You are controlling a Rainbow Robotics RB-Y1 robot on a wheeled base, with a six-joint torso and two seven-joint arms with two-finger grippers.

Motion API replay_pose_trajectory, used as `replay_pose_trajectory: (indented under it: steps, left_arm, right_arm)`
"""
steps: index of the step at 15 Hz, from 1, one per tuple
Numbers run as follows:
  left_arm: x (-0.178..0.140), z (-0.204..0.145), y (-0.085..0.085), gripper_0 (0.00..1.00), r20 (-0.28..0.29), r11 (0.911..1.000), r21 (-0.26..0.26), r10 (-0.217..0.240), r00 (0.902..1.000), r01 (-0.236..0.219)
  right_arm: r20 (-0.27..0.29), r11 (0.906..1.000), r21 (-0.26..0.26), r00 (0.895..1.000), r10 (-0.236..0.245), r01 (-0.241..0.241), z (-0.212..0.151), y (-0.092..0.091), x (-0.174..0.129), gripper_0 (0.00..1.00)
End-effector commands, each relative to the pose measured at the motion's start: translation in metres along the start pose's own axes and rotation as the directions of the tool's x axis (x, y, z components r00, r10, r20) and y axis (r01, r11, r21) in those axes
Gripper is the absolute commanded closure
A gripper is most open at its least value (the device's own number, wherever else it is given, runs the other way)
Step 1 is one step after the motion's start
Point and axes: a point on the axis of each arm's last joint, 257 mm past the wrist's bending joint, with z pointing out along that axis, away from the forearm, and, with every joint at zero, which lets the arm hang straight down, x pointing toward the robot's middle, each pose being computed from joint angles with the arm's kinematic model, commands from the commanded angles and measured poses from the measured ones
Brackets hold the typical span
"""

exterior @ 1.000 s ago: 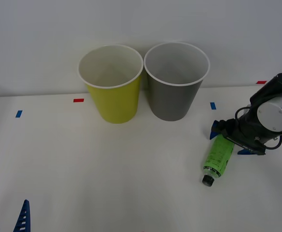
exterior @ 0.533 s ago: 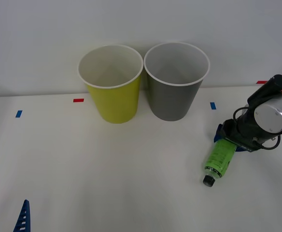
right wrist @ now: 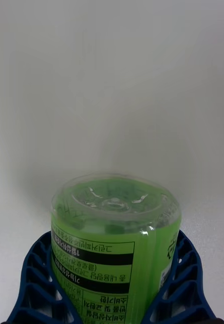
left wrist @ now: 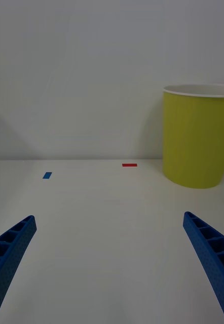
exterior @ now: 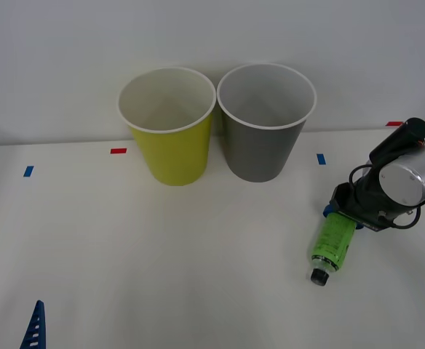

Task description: Put cans in the gray bin and PET bottles in the light green bin.

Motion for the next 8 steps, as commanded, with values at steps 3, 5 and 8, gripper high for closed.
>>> replay_pose_trajectory:
  steps: [3, 5, 8]
  left_arm:
    - [0.000, 0.000, 0.000, 0.00, 0.000, 1.0000, 0.000, 0.000, 1.0000, 0.000]
    - [0.000, 0.000, 0.000, 0.00, 0.000, 1.0000, 0.000, 0.000, 1.0000, 0.000]
    - [0.000, 0.000, 0.000, 0.00, 0.000, 1.0000, 0.000, 0.000, 1.0000, 0.000]
  right_arm:
    - [0.069, 0.9961, -0.043, 0.995, -0.074, 0.077, -0.022, 0.003, -0.003, 1.00]
    - [0.087, 0.9921, -0.046, 0.990, -0.113, 0.117, -0.033, 0.002, -0.006, 1.00]
    - [0.132, 0.9782, -0.053, 0.972, -0.192, 0.201, -0.054, 0.004, -0.007, 1.00]
